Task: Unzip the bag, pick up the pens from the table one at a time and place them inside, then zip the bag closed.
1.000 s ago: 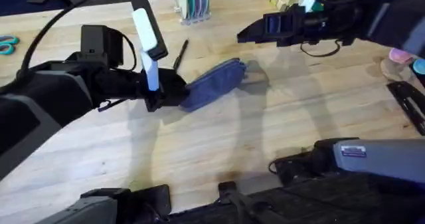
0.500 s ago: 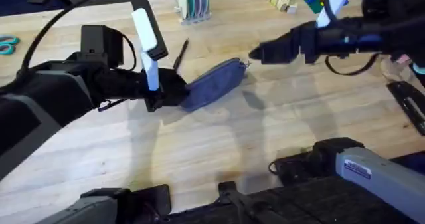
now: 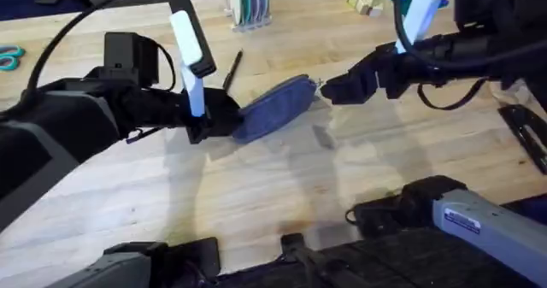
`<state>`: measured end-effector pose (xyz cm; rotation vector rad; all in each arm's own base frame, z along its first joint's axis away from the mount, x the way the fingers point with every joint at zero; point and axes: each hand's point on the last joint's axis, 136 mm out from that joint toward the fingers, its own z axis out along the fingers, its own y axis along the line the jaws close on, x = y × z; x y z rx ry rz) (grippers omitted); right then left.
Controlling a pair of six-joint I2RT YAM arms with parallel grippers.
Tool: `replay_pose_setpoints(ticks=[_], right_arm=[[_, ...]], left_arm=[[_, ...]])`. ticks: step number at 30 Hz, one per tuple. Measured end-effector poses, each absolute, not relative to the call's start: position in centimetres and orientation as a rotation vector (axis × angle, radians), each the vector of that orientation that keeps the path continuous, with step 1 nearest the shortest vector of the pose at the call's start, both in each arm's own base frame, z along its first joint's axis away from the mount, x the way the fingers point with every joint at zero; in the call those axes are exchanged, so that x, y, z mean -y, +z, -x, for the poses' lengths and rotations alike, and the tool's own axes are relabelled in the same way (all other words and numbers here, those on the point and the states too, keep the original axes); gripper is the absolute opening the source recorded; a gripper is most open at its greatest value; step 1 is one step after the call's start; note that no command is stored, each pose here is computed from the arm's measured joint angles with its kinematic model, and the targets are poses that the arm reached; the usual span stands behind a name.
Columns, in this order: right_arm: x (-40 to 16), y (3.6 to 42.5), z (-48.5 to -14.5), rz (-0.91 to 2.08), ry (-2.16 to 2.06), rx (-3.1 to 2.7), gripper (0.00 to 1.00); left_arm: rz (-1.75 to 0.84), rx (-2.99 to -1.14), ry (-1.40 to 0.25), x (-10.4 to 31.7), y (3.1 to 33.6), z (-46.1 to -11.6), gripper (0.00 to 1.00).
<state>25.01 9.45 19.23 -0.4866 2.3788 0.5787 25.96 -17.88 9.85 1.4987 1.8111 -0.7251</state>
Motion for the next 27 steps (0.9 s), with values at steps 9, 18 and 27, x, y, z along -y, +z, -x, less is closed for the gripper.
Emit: replay_pose_setpoints(ticks=[9, 18, 27], right_arm=[[-9.4, 15.2, -27.9, 0.464, 0.606, -2.494, 0.997], [-9.8, 12.9, -30.0, 0.474, 0.613, -2.517, 0.997], [-9.9, 10.9, -31.1, 0.472, 0.621, -2.548, 0.997]], left_arm=[[-1.499, -1.811, -0.725, 17.9, 9.9, -26.0, 0.044], [-1.499, -1.811, -0.725, 17.9, 9.9, -26.0, 0.044], [-1.499, -1.811, -0.725, 17.9, 9.9, -26.0, 0.044]])
